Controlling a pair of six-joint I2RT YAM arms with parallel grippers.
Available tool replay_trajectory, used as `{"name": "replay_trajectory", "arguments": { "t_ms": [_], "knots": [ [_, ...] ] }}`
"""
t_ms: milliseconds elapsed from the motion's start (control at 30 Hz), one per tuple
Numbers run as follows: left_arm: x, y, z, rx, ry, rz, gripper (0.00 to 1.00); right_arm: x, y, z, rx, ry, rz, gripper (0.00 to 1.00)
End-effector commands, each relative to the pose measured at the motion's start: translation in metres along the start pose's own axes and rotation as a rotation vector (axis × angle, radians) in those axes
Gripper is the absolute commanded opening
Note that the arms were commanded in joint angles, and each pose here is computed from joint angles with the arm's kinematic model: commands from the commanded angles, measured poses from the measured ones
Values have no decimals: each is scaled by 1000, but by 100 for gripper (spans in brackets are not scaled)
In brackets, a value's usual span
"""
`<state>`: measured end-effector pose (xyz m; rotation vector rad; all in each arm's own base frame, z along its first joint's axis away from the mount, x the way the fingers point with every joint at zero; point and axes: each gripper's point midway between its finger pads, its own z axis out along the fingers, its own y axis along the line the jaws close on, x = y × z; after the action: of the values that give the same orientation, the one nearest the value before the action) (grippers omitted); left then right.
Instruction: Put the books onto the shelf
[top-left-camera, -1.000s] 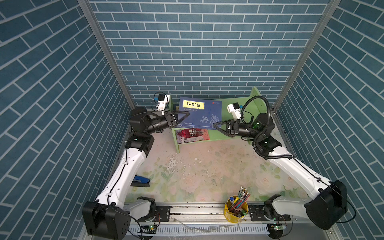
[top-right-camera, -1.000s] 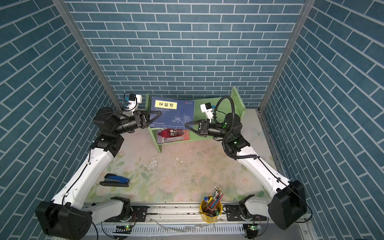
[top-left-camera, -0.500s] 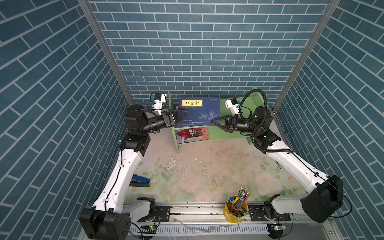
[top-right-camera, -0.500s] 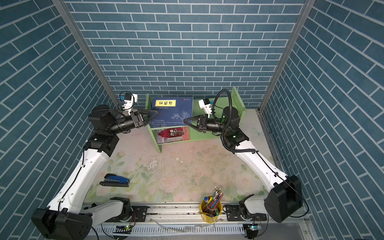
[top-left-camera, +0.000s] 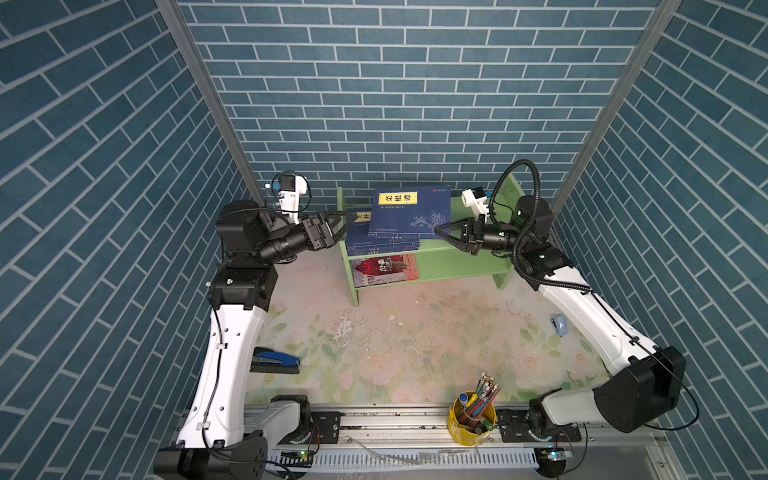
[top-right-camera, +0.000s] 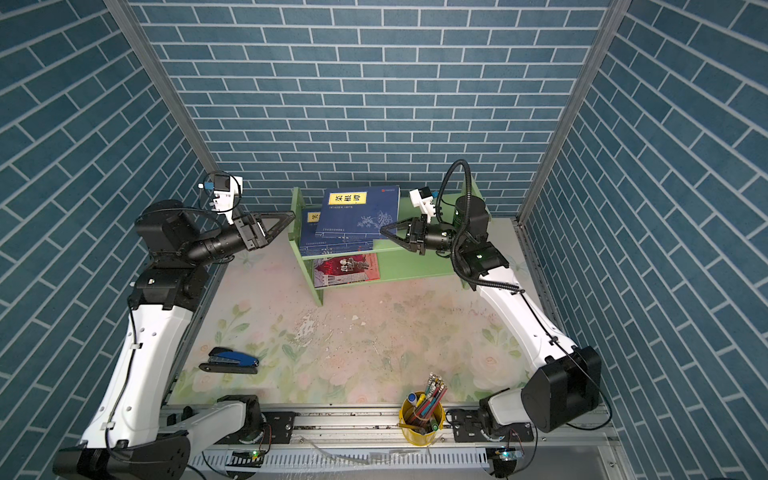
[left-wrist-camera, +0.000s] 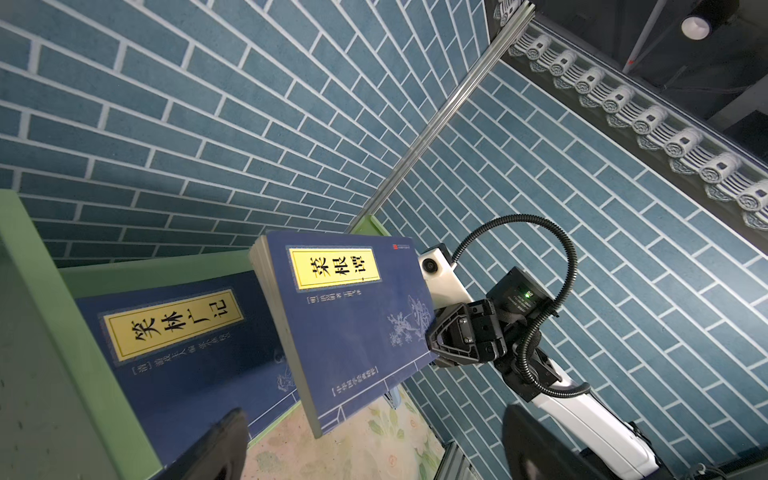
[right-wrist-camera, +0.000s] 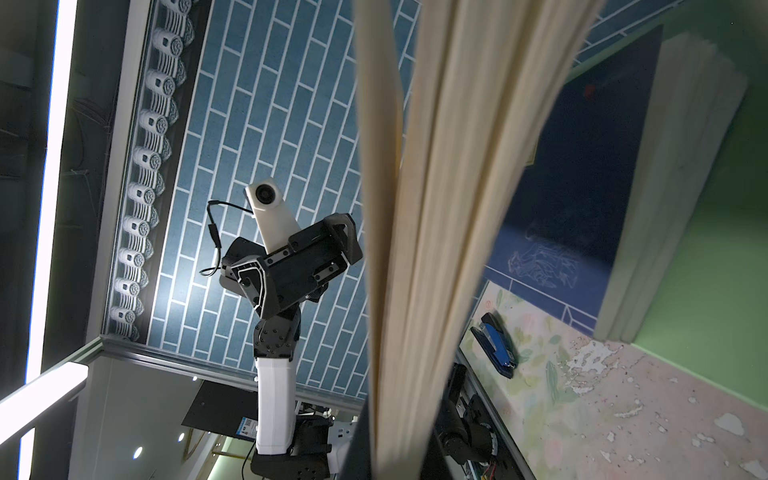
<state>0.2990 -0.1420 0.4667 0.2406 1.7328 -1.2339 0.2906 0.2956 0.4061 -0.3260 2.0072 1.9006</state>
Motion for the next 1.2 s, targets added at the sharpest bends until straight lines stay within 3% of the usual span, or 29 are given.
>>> {"name": "replay_trajectory", "arguments": {
  "t_ms": [0,567,1167],
  "knots": [
    [-8,-13,-3,35,-12,50,96,-3,2,3,4,24,-43,0],
    [-14,-7,5,65,-32,27,97,-10,-28,41,72,75,12,0],
    [-15,-2,9,93,-48,-9,98,-13,-51,51,132,121,68,0]
  ]
}}
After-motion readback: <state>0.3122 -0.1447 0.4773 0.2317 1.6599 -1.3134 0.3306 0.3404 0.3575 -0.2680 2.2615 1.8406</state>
